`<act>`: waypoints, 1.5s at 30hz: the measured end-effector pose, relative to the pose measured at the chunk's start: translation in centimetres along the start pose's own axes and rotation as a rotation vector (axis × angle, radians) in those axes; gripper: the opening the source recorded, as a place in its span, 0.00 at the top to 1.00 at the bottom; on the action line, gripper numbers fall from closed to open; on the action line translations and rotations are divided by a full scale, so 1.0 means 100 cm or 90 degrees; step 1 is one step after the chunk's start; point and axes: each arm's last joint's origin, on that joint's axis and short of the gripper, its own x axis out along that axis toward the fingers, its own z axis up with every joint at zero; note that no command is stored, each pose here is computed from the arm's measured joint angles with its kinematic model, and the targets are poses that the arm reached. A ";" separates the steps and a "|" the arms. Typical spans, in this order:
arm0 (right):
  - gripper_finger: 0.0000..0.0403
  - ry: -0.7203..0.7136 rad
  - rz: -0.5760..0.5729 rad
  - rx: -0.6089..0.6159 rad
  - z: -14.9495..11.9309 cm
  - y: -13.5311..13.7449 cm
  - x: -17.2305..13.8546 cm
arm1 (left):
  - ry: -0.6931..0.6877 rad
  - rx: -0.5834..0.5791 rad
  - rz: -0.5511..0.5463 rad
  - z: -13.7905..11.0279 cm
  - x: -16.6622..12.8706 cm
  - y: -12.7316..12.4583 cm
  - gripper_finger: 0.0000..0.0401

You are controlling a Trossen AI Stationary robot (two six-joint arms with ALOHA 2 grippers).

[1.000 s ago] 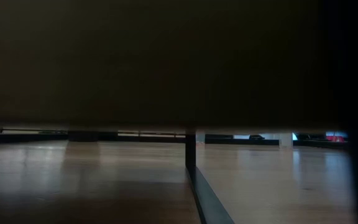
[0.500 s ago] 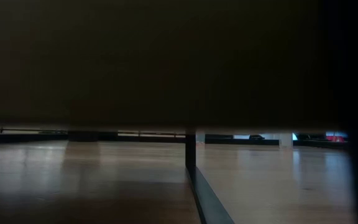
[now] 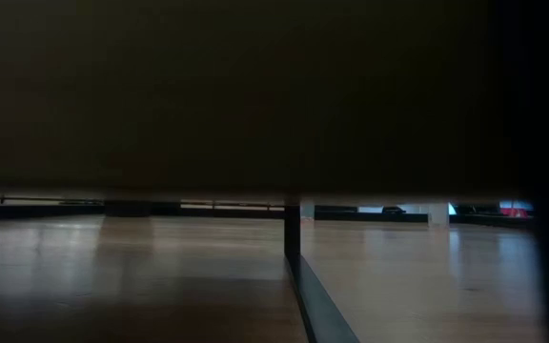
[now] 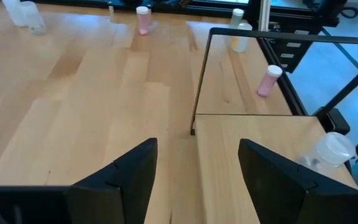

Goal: Pick and place medicine bottles onto shelf by color
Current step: Put the bottom pink pill bottle on the shelf aligned with the other pink pill bottle

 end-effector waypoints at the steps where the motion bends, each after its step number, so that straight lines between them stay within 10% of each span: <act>1: 0.48 0.015 -0.020 0.005 -0.002 -0.001 0.000 | 0.000 0.001 -0.001 0.000 0.000 -0.001 0.46; 21: 0.48 0.349 -0.275 0.145 -0.061 0.074 0.024 | 0.000 0.003 -0.006 -0.001 -0.001 -0.002 0.46; 35: 0.53 0.308 -0.121 0.177 -0.093 0.123 0.074 | 0.001 0.003 -0.006 -0.001 -0.001 -0.002 0.46; 45: 0.53 0.315 -0.147 0.325 -0.122 0.129 0.092 | 0.001 0.004 -0.006 -0.001 -0.001 -0.002 0.46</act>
